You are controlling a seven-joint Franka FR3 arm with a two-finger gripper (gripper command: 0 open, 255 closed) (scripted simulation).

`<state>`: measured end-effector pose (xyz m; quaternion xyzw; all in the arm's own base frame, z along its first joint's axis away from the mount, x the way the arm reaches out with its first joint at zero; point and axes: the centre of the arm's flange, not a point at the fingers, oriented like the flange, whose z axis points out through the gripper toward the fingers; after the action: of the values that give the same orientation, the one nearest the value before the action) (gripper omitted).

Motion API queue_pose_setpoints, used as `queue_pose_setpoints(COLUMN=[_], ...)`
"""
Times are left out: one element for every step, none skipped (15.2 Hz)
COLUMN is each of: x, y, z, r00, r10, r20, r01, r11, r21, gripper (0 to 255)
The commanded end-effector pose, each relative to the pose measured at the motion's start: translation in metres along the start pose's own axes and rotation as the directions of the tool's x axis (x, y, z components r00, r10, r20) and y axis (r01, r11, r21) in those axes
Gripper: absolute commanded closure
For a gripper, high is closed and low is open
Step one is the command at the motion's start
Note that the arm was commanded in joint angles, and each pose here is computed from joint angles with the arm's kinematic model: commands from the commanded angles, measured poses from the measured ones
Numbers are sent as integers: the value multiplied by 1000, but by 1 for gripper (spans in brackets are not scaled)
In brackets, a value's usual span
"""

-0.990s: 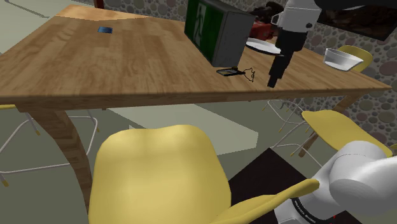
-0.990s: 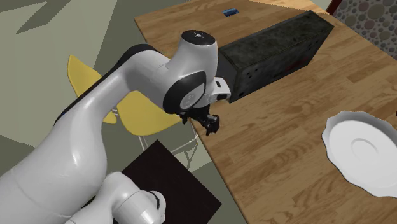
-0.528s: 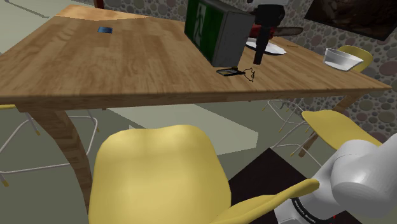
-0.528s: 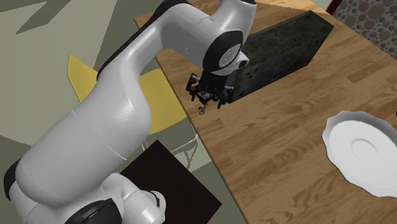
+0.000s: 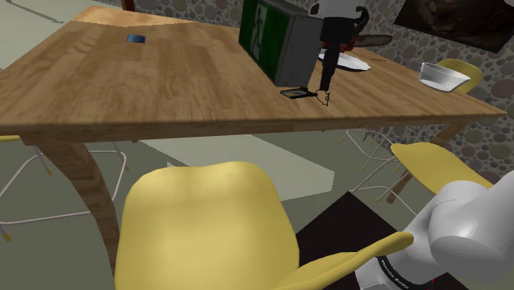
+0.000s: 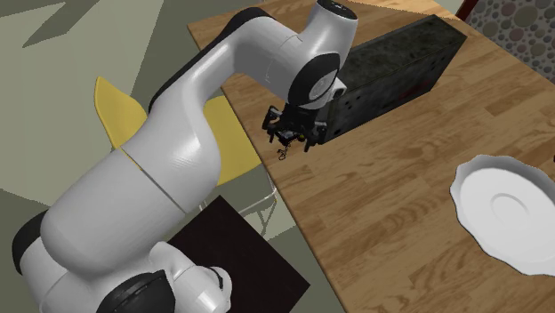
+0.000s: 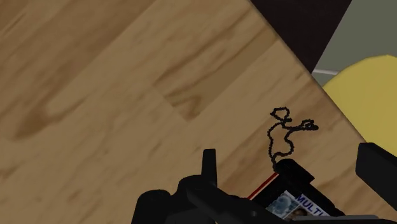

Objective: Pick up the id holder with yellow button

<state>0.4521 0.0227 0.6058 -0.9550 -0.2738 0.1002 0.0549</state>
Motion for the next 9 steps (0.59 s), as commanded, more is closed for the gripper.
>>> queue_pose_setpoints(x=[2, 2, 2, 1, -2, -1, 0, 0, 2], y=[1, 1, 1, 1, 0, 0, -1, -1, -1], z=[10, 10, 10, 11, 11, 11, 10, 8, 7], r00=[1000, 1000, 1000, 1000, 1000, 1000, 1000, 1000, 1000], r10=[1, 1, 0, 0, 0, 0, 0, 0, 0], r20=[13, 13, 13, 13, 13, 13, 13, 13, 13], r01=[-1, -1, 0, 0, -1, 0, 0, 0, 0], r11=[1000, 1000, 1000, 1000, 1000, 1000, 1000, 1000, 1000], r21=[8, 8, 7, 7, 7, 8, 8, 7, 8], gripper=[0, 0, 255, 255, 255, 255, 255, 255, 255])
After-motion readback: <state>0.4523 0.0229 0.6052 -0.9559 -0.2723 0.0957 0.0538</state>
